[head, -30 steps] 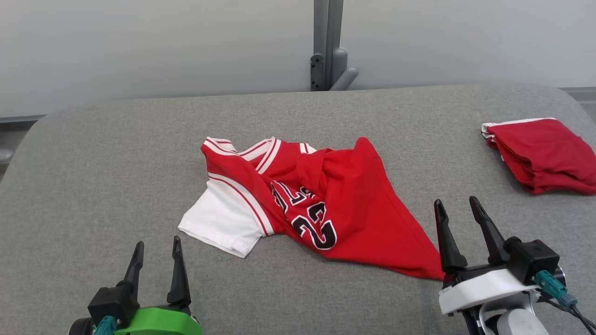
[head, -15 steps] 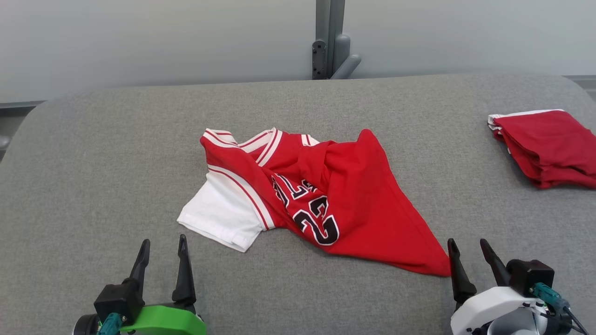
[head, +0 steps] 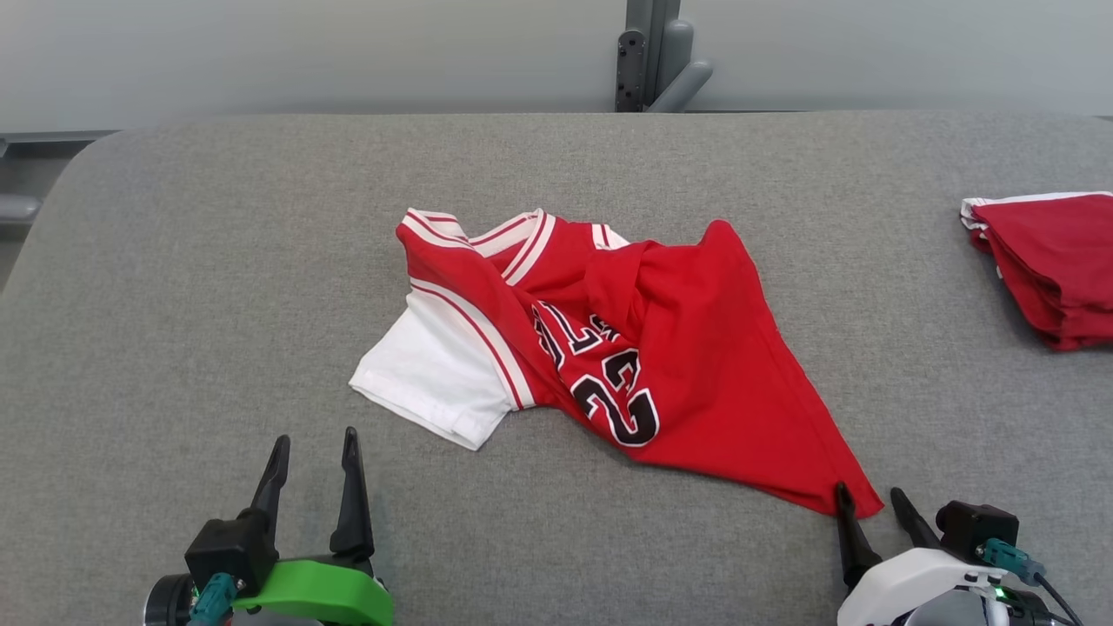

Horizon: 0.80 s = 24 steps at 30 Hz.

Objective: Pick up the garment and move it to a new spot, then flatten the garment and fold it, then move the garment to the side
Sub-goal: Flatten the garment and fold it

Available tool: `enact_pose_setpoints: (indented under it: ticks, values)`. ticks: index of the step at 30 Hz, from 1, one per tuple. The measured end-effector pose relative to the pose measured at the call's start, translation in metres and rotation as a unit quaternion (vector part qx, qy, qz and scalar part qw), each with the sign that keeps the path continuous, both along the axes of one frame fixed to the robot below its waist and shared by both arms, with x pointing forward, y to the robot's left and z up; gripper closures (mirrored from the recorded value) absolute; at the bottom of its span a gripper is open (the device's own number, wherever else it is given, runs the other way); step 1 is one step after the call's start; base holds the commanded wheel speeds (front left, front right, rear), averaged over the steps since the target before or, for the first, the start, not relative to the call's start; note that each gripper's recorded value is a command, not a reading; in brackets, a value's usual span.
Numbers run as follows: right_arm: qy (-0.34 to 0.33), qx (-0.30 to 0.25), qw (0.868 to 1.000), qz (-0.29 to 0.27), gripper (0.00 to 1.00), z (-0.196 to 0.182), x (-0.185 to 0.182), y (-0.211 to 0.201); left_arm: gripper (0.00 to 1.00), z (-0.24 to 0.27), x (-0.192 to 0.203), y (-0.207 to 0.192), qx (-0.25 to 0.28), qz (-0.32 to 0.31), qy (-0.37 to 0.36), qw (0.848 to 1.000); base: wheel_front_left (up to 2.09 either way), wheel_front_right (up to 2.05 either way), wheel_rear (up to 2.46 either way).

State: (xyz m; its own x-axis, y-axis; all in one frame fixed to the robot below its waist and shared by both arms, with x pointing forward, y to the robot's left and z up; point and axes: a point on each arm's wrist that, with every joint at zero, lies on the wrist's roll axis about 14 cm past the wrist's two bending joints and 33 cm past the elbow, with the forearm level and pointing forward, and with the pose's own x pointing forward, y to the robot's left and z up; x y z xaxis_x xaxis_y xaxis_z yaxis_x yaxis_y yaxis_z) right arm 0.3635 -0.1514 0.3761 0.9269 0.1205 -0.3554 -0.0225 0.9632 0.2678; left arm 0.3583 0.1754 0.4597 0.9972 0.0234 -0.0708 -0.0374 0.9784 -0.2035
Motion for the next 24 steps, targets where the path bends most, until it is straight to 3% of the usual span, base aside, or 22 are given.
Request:
enact_pose_setpoints:
  ticks: [6, 7, 8, 11, 18, 24]
  values:
    - [0.005, 0.013, 1.0, 0.016, 0.0, -0.003, -0.002, 0.013, 0.0, -0.001, -0.001, 0.002, 0.0, 0.003, 0.002, 1.0, 0.0, 0.0, 0.0]
    - [0.005, 0.014, 1.0, 0.019, 0.2, -0.002, -0.002, 0.015, 0.0, -0.001, -0.001, 0.002, 0.0, 0.003, 0.002, 1.0, 0.0, 0.0, 0.0]
    - [0.005, 0.018, 1.0, 0.02, 0.55, -0.002, -0.002, 0.017, 0.0, -0.002, -0.001, 0.001, 0.0, 0.002, 0.003, 1.0, 0.0, 0.0, 0.0]
    - [0.0, 0.022, 1.0, 0.017, 0.98, 0.001, -0.001, 0.017, 0.0, -0.002, -0.001, 0.0, 0.0, -0.001, 0.004, 1.0, 0.0, 0.0, 0.0]
    - [-0.047, 0.037, 0.998, -0.004, 1.0, 0.026, 0.015, 0.01, 0.0, -0.016, 0.0, -0.009, -0.006, -0.019, 0.026, 0.999, 0.0, 0.0, 0.0]
    - [-0.085, 0.031, 0.995, -0.03, 1.0, 0.047, 0.025, -0.009, 0.0, -0.027, 0.027, -0.014, -0.021, -0.036, 0.049, 0.998, 0.0, 0.0, 0.0]
